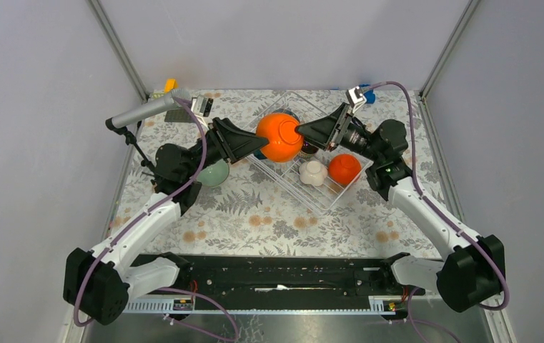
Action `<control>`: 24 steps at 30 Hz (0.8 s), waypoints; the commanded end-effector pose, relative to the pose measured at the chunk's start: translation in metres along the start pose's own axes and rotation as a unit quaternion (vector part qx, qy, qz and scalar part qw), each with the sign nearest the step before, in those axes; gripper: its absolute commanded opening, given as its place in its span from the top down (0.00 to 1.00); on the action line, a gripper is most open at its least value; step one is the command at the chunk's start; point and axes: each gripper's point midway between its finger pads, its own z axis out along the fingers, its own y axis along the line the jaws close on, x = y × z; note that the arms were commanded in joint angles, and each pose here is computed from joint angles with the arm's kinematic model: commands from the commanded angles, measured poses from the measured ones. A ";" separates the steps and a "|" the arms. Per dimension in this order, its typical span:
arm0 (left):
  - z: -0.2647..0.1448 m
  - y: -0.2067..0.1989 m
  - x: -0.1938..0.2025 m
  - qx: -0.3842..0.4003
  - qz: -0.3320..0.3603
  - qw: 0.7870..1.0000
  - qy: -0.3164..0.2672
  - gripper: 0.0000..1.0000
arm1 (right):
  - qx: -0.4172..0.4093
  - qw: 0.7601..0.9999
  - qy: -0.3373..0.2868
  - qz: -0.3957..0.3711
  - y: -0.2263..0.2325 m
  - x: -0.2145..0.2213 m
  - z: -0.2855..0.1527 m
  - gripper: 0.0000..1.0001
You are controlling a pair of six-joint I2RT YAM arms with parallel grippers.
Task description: Unload the bowls from the dish rack
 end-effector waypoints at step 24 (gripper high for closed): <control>-0.002 0.020 -0.008 -0.078 0.049 0.996 -0.015 1.00 | 0.118 0.991 -0.010 -0.063 -0.054 -0.005 -0.004 0.00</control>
